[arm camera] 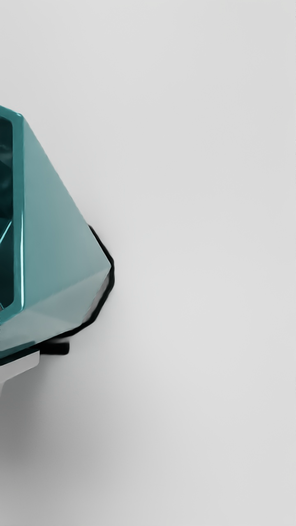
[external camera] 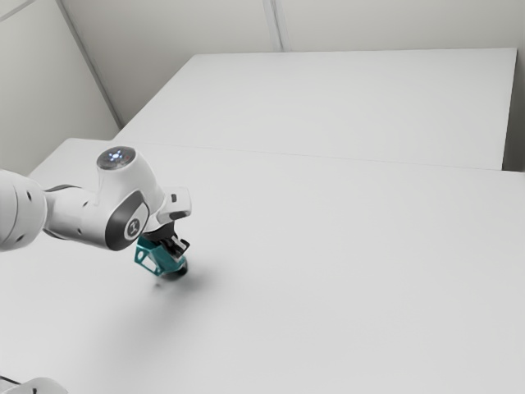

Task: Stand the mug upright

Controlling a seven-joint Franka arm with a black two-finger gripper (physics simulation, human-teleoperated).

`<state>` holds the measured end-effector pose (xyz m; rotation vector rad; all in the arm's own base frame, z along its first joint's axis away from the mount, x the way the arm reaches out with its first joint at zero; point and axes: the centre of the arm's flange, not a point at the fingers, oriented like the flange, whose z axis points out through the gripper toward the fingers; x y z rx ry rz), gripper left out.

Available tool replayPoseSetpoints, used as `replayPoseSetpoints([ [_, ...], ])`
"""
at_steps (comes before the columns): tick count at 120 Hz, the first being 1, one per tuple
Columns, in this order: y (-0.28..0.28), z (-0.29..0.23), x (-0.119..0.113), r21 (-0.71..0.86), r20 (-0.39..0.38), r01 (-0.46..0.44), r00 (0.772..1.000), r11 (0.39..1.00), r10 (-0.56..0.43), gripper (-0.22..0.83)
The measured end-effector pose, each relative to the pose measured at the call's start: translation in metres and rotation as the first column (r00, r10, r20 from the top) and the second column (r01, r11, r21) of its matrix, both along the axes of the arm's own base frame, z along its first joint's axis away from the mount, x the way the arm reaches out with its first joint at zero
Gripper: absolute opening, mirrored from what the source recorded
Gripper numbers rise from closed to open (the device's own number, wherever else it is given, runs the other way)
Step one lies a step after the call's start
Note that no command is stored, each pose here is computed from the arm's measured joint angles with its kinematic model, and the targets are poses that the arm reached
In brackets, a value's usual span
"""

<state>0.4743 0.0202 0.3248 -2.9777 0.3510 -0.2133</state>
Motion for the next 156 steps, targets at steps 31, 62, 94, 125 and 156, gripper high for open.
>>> replayPoseSetpoints([
  [31, -0.0005, -0.0001, 0.0009, -0.002, 0.021, 0.000, 1.000, 1.000, 0.000, -0.17],
  [62, 0.0003, 0.0001, 0.0014, -0.006, 0.026, -0.001, 1.000, 1.000, 0.001, -0.10],
  [94, 0.0013, -0.0010, 0.0004, -0.006, 0.024, 0.002, 1.000, 1.000, -0.002, -0.02],
  [125, 0.0035, -0.0009, 0.0002, -0.005, 0.020, 0.001, 1.000, 1.000, -0.001, 0.15],
  [156, 0.0053, 0.0022, 0.0009, 0.001, 0.020, -0.001, 1.000, 1.000, 0.001, 0.26],
])
